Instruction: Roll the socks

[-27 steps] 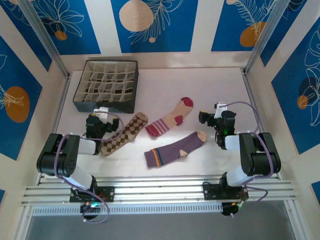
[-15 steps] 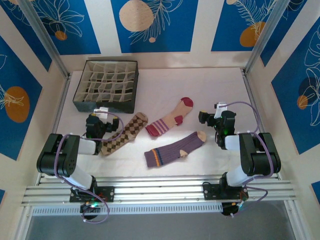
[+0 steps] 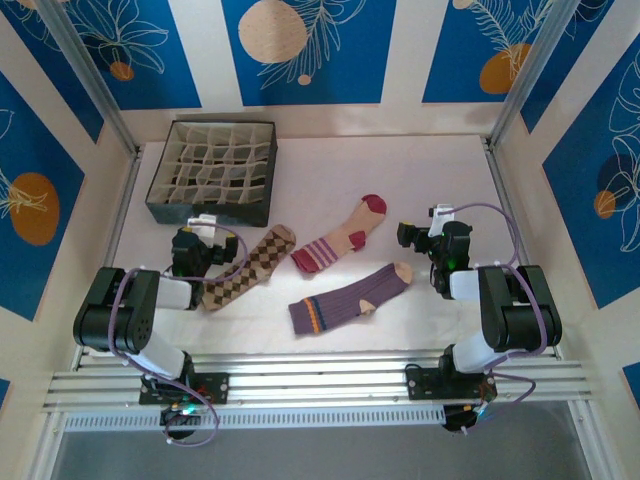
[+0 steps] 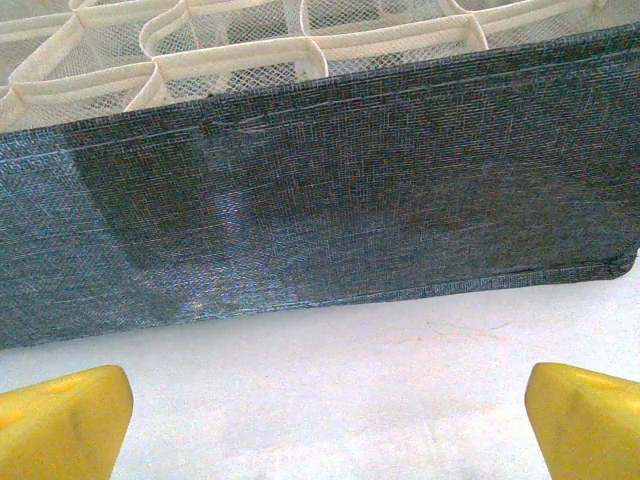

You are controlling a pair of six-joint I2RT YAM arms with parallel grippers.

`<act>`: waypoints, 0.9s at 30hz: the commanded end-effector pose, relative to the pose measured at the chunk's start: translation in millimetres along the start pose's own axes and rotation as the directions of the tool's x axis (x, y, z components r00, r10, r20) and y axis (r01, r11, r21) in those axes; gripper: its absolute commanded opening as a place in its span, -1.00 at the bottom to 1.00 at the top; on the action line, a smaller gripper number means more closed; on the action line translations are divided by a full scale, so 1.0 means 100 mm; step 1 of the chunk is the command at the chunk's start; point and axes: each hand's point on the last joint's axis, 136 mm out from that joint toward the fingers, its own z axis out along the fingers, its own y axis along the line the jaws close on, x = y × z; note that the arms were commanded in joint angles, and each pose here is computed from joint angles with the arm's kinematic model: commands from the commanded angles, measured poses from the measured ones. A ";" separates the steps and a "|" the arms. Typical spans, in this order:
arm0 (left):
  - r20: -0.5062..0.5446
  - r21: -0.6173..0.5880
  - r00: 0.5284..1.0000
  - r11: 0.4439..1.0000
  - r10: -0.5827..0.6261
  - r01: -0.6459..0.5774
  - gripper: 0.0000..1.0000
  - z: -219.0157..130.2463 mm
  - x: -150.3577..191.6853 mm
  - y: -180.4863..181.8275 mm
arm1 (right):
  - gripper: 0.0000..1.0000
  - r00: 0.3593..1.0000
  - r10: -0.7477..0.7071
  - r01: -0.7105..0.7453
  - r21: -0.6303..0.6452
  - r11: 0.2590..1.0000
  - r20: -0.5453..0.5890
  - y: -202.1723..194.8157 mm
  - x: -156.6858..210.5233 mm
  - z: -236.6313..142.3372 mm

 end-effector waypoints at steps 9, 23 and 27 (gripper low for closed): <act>0.042 -0.026 0.998 0.999 -0.037 0.038 1.00 0.03 -0.14 0.09 | 0.98 0.999 -0.019 0.019 0.000 1.000 0.027 0.01 -0.10 0.02; -0.032 0.006 0.996 0.997 -0.081 0.081 0.78 -0.28 -0.48 0.08 | 0.99 0.958 0.117 -0.117 0.017 0.993 -0.261 0.20 -0.33 -0.15; -0.155 0.034 0.975 0.985 -0.159 0.167 0.56 -0.44 -0.49 0.01 | 0.85 0.905 0.098 -0.118 -0.021 0.993 -0.415 0.60 -0.21 -0.16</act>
